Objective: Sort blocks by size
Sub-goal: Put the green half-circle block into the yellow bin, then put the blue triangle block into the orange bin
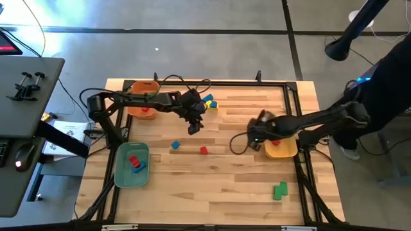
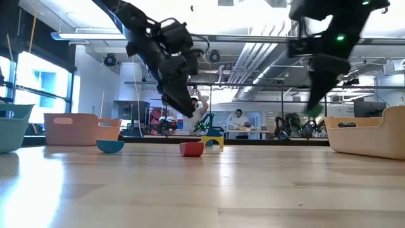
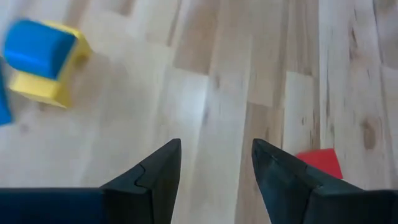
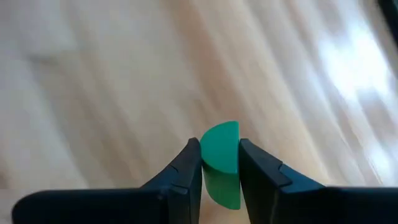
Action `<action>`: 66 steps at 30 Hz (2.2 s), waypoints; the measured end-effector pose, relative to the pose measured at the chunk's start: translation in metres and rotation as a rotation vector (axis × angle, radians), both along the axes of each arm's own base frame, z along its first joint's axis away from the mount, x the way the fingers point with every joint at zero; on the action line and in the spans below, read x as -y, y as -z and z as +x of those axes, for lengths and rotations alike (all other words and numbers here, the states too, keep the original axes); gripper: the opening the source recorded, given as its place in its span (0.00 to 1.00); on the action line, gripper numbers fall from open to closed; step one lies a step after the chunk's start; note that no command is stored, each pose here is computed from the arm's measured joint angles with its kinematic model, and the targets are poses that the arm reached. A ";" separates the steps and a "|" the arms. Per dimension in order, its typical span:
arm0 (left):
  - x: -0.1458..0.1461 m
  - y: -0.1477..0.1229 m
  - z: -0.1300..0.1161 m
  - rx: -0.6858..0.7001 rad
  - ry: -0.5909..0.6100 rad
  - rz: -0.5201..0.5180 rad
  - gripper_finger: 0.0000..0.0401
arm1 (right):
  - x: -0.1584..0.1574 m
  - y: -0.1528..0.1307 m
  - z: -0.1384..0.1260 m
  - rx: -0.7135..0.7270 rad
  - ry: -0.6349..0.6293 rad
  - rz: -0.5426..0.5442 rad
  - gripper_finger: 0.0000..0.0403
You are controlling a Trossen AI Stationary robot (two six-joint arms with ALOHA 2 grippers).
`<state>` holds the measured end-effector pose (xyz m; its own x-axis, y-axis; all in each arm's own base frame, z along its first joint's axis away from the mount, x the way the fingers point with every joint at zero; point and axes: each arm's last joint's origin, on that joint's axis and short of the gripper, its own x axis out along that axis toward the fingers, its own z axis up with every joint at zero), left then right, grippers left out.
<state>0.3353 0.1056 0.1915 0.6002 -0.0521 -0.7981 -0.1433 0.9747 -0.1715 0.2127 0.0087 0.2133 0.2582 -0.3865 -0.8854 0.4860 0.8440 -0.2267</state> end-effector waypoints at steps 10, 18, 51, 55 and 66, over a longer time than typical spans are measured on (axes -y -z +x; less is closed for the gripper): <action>0.009 -0.027 -0.028 0.124 -0.093 0.190 0.46 | 0.002 0.001 -0.055 -0.029 0.474 0.024 0.21; 0.020 -0.028 -0.064 0.302 -0.216 0.169 0.46 | 0.005 0.038 -0.066 0.015 0.611 0.087 0.22; 0.054 -0.029 -0.073 0.640 -0.237 0.146 0.46 | 0.002 -0.006 -0.037 0.335 0.396 -0.345 0.51; 0.058 -0.030 -0.073 0.643 -0.220 0.151 0.46 | -0.003 -0.002 -0.017 0.517 0.313 -0.390 0.51; 0.067 -0.035 -0.069 0.696 -0.178 0.246 0.46 | -0.005 0.030 -0.009 0.833 0.160 -0.364 0.51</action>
<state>0.2667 0.0382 0.2261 0.9522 0.2231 -0.2087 -0.2404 0.9688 -0.0608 0.2034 0.0141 0.1831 0.6770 -0.6905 -0.2546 0.7159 0.6982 0.0102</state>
